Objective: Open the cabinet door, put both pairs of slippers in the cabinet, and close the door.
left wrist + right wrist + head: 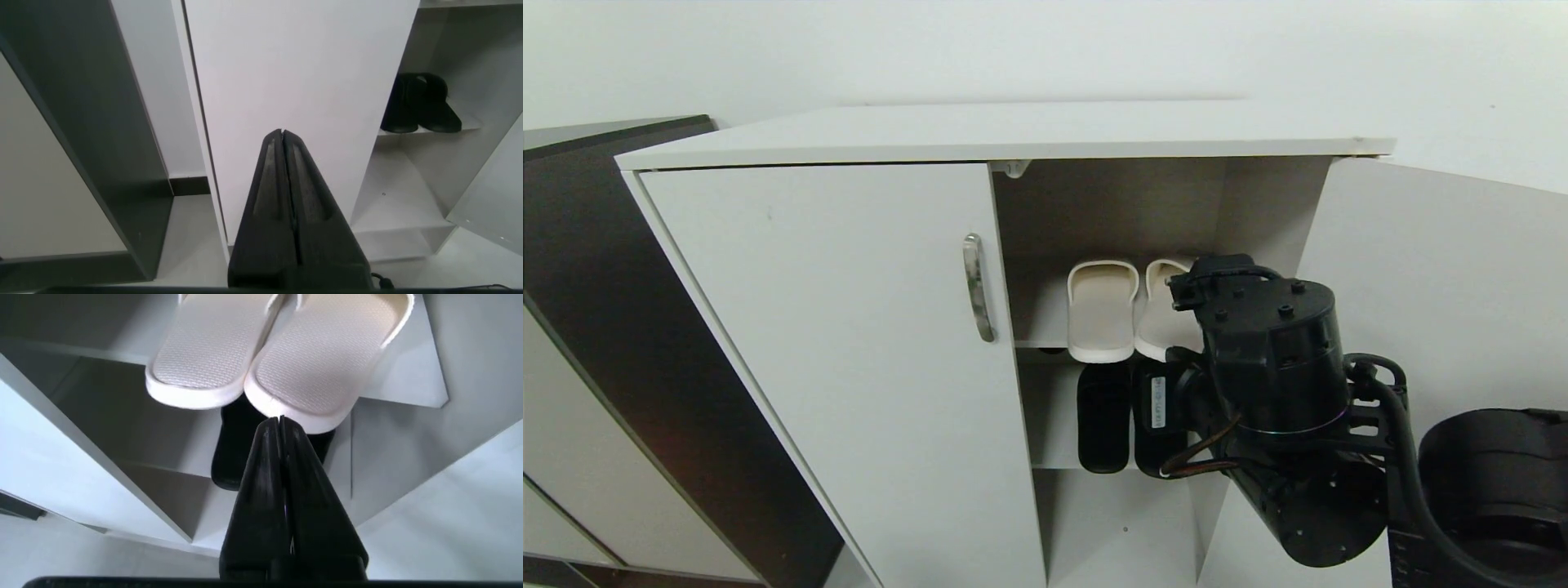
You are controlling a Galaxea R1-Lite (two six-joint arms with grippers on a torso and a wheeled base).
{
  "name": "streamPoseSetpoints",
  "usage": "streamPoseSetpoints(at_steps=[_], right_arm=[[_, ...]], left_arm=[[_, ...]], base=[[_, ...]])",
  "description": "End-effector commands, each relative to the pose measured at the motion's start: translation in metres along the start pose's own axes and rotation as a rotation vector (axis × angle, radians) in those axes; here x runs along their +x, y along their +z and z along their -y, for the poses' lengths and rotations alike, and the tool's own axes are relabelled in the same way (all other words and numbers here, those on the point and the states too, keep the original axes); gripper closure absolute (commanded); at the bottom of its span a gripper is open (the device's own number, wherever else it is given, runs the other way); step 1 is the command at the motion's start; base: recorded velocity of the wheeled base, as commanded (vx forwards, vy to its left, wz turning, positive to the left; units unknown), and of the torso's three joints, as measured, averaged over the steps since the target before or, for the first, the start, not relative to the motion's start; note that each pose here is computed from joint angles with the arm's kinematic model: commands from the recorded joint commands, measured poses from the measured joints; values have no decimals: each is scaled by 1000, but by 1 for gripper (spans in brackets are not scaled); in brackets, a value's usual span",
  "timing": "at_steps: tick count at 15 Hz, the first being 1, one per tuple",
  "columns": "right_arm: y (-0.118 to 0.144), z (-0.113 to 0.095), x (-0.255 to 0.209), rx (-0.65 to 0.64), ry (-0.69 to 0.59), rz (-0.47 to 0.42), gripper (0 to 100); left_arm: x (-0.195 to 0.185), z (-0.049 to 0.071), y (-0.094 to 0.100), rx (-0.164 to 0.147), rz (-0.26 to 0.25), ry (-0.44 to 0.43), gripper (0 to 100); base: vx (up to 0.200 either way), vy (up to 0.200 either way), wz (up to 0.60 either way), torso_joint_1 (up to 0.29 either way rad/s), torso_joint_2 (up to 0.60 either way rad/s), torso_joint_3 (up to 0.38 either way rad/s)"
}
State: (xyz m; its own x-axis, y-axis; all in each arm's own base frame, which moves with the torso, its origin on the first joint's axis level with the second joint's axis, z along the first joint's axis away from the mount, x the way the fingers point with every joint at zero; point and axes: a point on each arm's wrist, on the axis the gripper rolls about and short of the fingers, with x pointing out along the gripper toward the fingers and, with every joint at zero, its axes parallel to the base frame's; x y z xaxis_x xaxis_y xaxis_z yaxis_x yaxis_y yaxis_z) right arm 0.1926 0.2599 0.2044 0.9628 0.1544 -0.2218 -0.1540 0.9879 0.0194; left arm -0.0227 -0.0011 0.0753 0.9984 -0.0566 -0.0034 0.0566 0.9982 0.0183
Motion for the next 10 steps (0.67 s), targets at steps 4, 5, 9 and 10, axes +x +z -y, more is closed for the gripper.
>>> streamPoseSetpoints(at_steps=[4,5,9,10], right_arm=[[-4,0,3,2,1,2,100],[-4,0,3,1,0,1,100],[-7,3,5,-9,-9,-9,100],[-8,3,5,-10,-10,-10,100]], left_arm=[[0,0,0,1,0,0,100],[0,0,0,0,0,0,100],[0,0,0,0,0,0,100],[0,0,0,0,0,0,100]], base=[[-150,0,0,4,1,4],[-200,0,0,12,12,-2],[-200,0,0,0,1,5],[-200,0,0,-7,7,-7]])
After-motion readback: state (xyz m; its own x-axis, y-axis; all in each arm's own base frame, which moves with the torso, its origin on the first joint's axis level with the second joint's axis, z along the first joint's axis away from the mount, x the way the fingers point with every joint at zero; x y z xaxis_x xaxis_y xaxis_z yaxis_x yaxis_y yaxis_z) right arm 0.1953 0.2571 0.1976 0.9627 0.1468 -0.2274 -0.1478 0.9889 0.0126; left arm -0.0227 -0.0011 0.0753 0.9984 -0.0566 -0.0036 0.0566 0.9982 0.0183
